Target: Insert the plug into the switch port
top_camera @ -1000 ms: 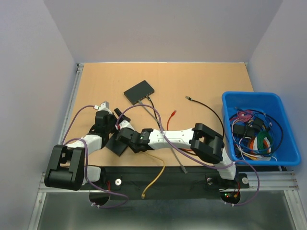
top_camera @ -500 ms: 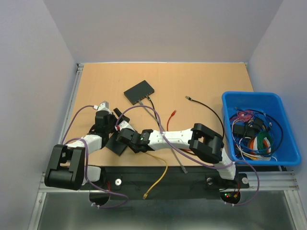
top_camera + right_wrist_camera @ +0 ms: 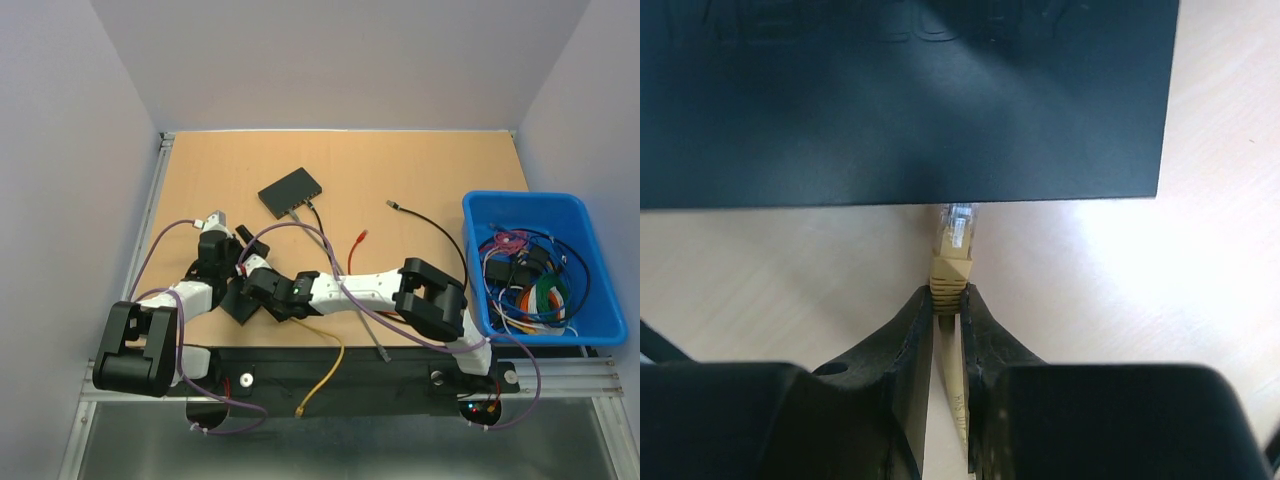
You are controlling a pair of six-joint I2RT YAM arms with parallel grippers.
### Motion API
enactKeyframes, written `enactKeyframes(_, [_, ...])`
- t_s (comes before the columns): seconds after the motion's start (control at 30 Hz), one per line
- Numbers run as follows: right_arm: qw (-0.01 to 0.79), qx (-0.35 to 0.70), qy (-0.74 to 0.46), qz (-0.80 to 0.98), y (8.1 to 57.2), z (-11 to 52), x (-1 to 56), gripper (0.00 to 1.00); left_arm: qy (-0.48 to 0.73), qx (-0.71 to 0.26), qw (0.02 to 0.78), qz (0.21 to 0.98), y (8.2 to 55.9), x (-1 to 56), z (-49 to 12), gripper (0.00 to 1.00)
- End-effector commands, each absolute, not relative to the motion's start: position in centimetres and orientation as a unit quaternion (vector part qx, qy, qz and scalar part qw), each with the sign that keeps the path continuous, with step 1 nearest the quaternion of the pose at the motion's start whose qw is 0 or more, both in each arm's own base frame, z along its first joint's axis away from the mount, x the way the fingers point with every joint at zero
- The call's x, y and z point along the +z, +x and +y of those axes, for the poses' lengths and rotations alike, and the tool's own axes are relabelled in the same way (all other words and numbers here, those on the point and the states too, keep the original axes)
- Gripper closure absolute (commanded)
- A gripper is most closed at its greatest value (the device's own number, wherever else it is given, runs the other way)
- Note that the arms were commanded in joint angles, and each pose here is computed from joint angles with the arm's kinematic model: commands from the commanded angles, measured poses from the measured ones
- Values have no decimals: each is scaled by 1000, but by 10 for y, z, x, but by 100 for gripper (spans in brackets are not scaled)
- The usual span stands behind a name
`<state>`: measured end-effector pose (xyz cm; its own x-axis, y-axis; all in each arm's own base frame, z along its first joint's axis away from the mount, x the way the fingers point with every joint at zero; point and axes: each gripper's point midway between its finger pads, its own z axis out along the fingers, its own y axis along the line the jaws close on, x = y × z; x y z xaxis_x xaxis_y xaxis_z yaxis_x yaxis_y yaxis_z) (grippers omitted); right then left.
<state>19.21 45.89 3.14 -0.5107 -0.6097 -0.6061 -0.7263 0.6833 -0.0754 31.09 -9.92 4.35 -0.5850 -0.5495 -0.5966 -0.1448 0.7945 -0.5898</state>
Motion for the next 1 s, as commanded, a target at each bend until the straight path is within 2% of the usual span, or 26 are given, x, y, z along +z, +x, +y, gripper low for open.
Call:
enactKeyframes(0.0, [420,220,-350,808,206,528,108,99,-191,-289,337,876,279,27,-125,22])
enactKeyframes(0.3, [465,171,-312,811,233,515,116,100,-188,-291,330,878,275,24,-126,22])
enactKeyframes(0.63, [451,144,-230,850,267,482,89,100,-189,-293,331,877,271,25,-126,22])
enactKeyframes(0.97, [438,132,-240,856,270,476,71,99,-197,-268,350,876,282,33,-118,22])
